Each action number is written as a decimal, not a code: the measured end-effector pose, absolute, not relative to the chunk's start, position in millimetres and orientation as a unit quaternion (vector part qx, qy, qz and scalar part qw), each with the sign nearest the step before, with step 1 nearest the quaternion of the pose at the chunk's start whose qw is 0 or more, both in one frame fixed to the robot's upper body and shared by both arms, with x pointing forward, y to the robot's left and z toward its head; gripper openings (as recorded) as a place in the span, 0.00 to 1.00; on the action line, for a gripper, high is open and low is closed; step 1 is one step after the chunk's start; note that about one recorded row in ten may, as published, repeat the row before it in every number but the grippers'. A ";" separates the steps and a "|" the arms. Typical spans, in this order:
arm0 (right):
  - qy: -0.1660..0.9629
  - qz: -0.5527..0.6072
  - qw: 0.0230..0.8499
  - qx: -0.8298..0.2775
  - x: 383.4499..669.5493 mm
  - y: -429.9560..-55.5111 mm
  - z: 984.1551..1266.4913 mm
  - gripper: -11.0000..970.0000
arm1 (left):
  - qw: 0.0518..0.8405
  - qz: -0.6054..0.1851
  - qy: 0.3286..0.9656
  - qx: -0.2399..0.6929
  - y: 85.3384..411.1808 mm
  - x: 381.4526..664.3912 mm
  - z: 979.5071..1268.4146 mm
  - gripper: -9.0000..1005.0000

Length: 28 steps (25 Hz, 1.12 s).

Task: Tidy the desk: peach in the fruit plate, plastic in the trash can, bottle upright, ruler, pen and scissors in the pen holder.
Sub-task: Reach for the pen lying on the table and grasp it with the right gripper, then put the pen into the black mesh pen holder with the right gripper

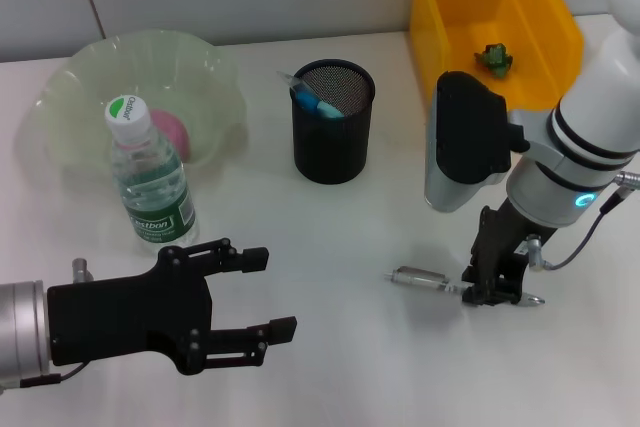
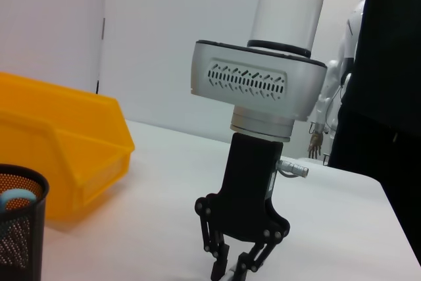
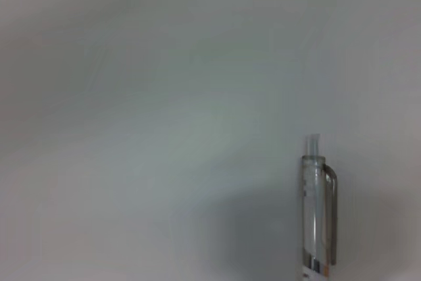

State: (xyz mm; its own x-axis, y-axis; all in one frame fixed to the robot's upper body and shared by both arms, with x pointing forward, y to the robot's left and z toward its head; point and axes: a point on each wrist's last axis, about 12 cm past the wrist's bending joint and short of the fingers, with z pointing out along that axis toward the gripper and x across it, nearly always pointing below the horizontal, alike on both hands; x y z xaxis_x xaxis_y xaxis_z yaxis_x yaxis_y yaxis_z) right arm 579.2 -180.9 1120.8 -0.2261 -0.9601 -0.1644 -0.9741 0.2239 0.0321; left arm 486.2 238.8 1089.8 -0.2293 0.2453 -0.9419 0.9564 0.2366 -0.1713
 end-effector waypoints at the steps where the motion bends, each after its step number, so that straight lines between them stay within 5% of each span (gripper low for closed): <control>1: 0.778 0.062 0.051 -0.623 578.4 -180.0 1119.9 0.18 | 0.425 -0.419 0.662 0.453 239.0 486.7 1090.0 0.81; 13: 0.776 0.096 0.099 -0.616 576.2 -178.0 1143.3 0.14 | 0.427 -0.419 0.662 0.451 240.3 486.3 1090.0 0.81; 20: 0.766 0.159 0.272 -0.560 577.5 -195.2 1190.8 0.14 | 0.429 -0.421 0.661 0.450 241.9 486.3 1090.4 0.81; 22: 0.737 0.200 0.403 -0.504 584.9 -204.7 1210.3 0.14 | 0.429 -0.421 0.660 0.450 241.8 486.9 1090.5 0.81; 28: 0.719 0.211 0.492 -0.443 601.6 -205.6 1209.1 0.14 | 0.429 -0.422 0.658 0.453 241.1 487.4 1091.2 0.81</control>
State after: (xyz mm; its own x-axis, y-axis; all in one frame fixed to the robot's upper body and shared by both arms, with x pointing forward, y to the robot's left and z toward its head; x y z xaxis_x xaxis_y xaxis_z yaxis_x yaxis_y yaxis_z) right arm 601.6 -205.6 1209.1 -0.1239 -0.4298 -0.8944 -0.8444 0.5190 -0.1324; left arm 487.4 241.1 1091.2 -0.2220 0.2330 -0.9468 0.9578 0.2339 -0.1670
